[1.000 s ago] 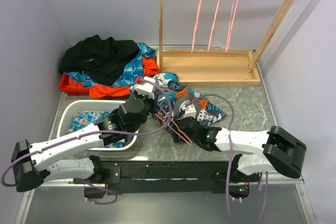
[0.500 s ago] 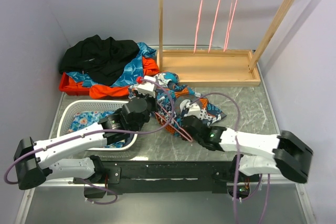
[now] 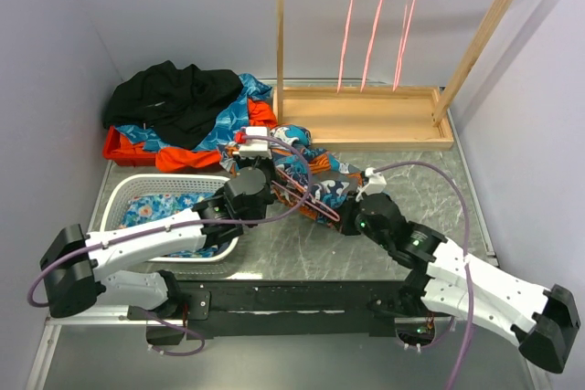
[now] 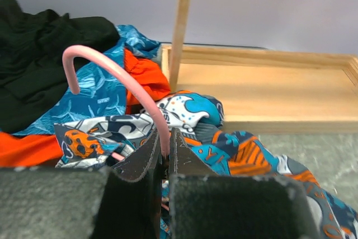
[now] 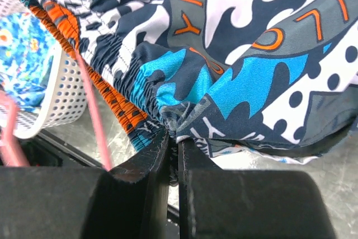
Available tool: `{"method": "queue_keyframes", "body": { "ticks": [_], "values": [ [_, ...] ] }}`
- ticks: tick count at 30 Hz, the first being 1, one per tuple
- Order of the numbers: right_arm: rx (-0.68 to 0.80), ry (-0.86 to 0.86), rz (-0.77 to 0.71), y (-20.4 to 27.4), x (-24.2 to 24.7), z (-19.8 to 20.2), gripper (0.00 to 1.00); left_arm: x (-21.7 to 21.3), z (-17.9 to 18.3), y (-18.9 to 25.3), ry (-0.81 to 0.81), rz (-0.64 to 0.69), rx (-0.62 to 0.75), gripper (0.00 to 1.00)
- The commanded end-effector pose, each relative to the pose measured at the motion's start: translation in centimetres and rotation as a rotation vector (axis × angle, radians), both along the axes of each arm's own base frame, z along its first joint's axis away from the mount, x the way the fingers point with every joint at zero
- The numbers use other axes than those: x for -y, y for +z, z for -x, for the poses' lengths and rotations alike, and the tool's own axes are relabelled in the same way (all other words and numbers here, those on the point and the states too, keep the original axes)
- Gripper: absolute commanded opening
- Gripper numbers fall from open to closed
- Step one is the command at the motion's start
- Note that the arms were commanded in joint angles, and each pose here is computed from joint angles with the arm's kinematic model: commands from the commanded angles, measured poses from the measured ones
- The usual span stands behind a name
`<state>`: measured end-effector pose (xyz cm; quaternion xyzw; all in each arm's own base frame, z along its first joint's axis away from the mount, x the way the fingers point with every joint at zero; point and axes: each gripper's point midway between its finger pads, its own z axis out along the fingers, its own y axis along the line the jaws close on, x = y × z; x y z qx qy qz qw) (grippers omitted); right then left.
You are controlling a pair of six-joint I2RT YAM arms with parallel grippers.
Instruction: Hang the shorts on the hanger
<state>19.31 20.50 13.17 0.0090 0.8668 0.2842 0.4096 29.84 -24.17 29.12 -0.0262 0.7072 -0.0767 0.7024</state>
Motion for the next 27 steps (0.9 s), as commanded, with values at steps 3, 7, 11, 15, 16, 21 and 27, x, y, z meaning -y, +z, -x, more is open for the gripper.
{"method": "queue_keyframes", "body": {
  "ticks": [3, 7, 11, 15, 16, 21, 27],
  "values": [
    [-0.039, 0.000, -0.027, 2.1, 1.4, 0.9, 0.00, -3.0, -0.6, 2.1, 0.202, 0.066, 0.067, 0.01],
    [-0.070, -0.029, -0.014, 3.1, 2.2, 1.2, 0.00, -2.6, -0.9, 2.4, 0.219, 0.064, 0.070, 0.01],
    [-0.106, -0.053, 0.018, 3.4, 3.4, 1.4, 0.00, -2.8, -0.7, 2.2, 0.197, 0.072, 0.087, 0.01],
    [-0.119, -0.031, -0.007, 4.3, 3.3, 1.6, 0.00, -3.8, -0.6, 2.1, 0.239, 0.075, 0.091, 0.01],
    [-0.122, -0.021, -0.019, 4.7, 3.1, 1.7, 0.00, -3.7, -0.8, 1.8, 0.242, 0.062, 0.087, 0.01],
    [-0.139, -0.024, -0.022, 6.6, 3.5, 2.0, 0.00, -3.3, -0.9, 1.6, 0.235, 0.073, 0.093, 0.01],
    [-0.144, -0.030, -0.014, 8.8, 4.0, 2.1, 0.00, -2.7, -1.4, 1.2, 0.247, 0.065, 0.087, 0.01]
  ]
}}
